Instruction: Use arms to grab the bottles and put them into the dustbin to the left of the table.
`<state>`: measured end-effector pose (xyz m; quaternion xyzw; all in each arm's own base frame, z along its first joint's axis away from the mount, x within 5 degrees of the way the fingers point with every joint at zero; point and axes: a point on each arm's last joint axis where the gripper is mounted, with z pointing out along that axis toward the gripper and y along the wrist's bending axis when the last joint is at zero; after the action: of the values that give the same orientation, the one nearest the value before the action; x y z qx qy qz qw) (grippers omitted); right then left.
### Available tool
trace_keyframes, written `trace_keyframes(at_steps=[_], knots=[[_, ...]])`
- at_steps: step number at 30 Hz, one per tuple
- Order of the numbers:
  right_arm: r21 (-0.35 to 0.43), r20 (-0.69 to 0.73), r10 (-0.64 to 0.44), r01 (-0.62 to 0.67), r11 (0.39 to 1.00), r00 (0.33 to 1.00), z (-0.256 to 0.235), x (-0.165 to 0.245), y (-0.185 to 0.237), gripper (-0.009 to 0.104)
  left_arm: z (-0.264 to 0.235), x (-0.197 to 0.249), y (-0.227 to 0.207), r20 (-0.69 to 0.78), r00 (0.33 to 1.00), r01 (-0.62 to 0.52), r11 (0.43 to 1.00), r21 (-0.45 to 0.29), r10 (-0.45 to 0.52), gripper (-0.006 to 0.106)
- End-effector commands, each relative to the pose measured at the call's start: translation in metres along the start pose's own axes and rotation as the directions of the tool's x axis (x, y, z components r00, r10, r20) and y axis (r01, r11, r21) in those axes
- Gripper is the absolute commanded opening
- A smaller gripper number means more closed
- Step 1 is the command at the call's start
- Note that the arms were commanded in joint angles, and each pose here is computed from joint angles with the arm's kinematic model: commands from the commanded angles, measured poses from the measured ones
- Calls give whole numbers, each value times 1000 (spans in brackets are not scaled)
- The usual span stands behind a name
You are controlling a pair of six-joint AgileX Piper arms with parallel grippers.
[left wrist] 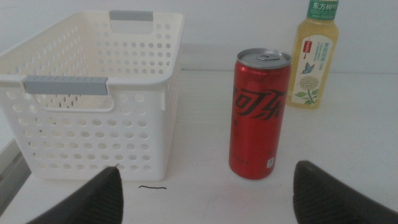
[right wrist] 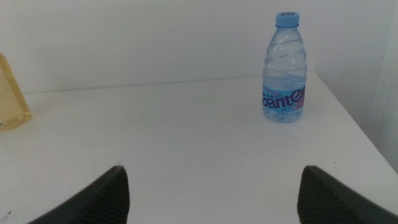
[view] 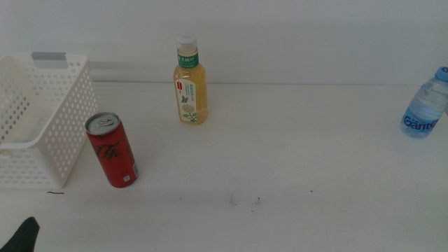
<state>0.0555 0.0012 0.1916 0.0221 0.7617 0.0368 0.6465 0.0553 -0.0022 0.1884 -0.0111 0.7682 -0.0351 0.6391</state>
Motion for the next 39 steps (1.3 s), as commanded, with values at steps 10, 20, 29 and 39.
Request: trace_keyframes(at_steps=[10, 20, 29, 39], knots=[[9, 11, -15, 15, 1000, 1000, 0, 0, -1, 82, 4, -13, -3, 105, 994, 1, 999, 40, -5, 93], [9, 11, -15, 15, 1000, 1000, 0, 0, -1, 82, 70, -19, -41, 118, 993, -46, 958, 282, 13, 93], [9, 11, -15, 15, 1000, 1000, 0, 0, -1, 82, 101, 2, -47, 112, 994, -43, 972, 233, 17, 93], [9, 11, -15, 15, 1000, 1000, 0, 0, -1, 82, 104, 4, -42, 112, 994, -34, 985, 171, 14, 93]])
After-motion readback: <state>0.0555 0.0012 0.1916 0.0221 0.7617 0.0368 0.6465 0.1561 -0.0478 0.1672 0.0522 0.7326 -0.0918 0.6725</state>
